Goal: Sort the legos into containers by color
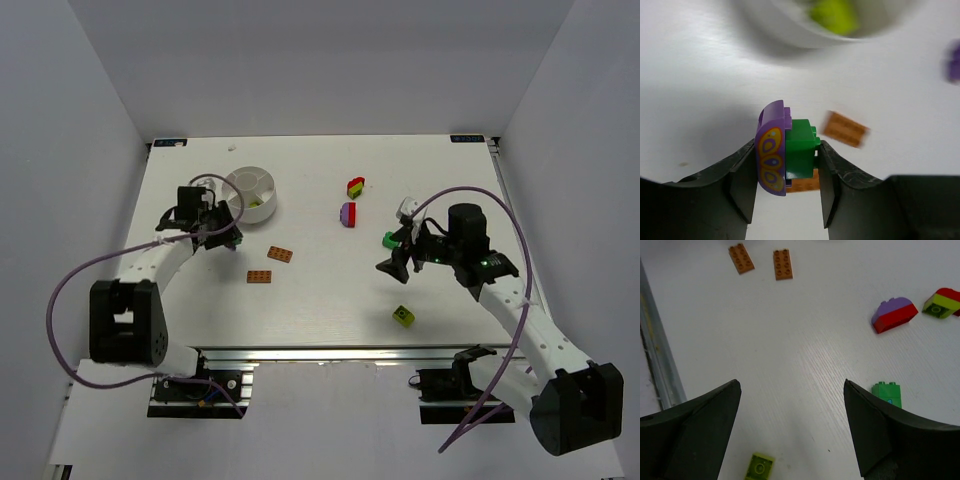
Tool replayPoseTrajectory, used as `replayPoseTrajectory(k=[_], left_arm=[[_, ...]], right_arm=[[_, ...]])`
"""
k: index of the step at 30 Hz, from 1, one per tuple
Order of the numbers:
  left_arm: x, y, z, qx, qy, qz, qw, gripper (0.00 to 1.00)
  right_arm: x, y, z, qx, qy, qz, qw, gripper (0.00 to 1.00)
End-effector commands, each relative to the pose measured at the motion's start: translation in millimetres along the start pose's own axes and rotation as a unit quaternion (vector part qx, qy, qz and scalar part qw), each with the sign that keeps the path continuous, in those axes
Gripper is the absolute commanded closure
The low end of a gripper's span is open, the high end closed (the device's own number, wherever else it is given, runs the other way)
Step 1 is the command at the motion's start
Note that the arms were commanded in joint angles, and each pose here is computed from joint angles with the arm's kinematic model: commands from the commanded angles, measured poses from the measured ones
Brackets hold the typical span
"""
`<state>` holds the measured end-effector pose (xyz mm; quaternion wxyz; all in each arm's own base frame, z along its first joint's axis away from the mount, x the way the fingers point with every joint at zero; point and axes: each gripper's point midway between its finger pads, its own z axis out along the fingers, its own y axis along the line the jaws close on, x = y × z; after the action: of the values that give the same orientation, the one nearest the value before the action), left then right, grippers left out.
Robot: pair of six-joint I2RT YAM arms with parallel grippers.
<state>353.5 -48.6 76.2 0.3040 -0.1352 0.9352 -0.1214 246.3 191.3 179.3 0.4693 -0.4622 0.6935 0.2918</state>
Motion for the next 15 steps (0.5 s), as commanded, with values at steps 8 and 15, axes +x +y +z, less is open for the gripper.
replayPoseTrajectory(k=[8,15], left_arm=[[5,-219,-140,0.49,-0.125,0.194,0.841,0.95],[60,-260,-174,0.534,-0.19,0.371,0.735,0.97]], right_arm=[[-105,32,5,-0.115,-0.149,0.145,0.971,0.11],[-133,24,5,-0.123,-0.154,0.228,0.953,0.14]])
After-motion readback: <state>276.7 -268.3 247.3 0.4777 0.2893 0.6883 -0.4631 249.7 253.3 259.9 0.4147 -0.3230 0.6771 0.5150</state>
